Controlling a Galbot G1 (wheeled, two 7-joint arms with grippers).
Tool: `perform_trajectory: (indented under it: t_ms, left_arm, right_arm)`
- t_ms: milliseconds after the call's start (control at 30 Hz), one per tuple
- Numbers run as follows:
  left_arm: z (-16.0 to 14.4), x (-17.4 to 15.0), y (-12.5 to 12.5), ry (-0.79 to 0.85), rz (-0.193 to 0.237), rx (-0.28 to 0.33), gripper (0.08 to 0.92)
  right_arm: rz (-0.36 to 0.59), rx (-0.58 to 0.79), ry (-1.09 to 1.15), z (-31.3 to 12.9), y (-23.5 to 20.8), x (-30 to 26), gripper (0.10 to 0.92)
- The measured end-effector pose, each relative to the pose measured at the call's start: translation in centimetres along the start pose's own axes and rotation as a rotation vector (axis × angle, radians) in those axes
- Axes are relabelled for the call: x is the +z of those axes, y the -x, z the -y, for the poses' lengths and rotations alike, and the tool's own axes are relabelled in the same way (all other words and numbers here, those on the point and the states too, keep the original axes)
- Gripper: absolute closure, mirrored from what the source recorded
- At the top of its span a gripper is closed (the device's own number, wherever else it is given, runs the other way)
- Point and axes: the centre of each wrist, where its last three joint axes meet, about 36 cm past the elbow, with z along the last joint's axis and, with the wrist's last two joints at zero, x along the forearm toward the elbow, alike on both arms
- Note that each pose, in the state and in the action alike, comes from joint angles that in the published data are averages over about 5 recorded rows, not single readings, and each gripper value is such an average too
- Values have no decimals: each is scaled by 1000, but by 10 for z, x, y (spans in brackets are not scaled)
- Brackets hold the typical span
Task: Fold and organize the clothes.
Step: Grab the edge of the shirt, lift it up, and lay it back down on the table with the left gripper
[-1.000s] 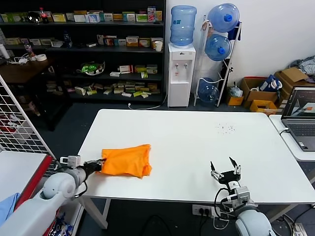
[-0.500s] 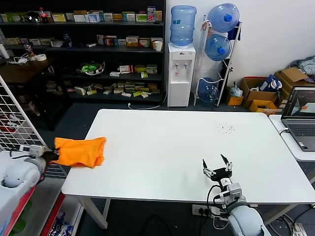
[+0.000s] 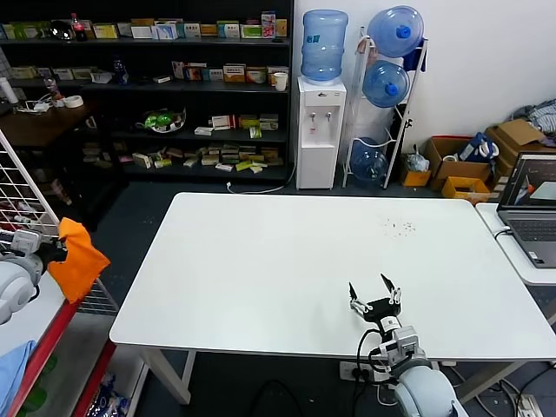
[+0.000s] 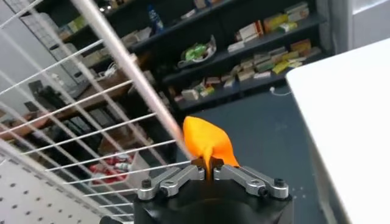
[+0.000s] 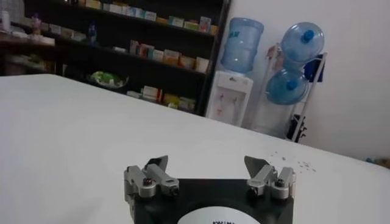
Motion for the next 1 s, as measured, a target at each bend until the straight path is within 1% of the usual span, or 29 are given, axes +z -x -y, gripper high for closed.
perform_trajectory:
  t_ms: [167,433,733,1000]
  left_arm:
    - [40,-2,-10,-35,22,61,869]
    - [103,-2,-20,-144,56,157,869]
    - [167,0,-44,-252,67,272,869]
    - [235,3,-49,-371,83,358,869]
  right_arm:
    - [-4,7,-9,0,-5,1,200]
    - [-17,23,-20,3,-11,6,200]
    - [-26,44,-31,8,-18,11,200]
    - [-16,52,-40,21,-25,11,200]
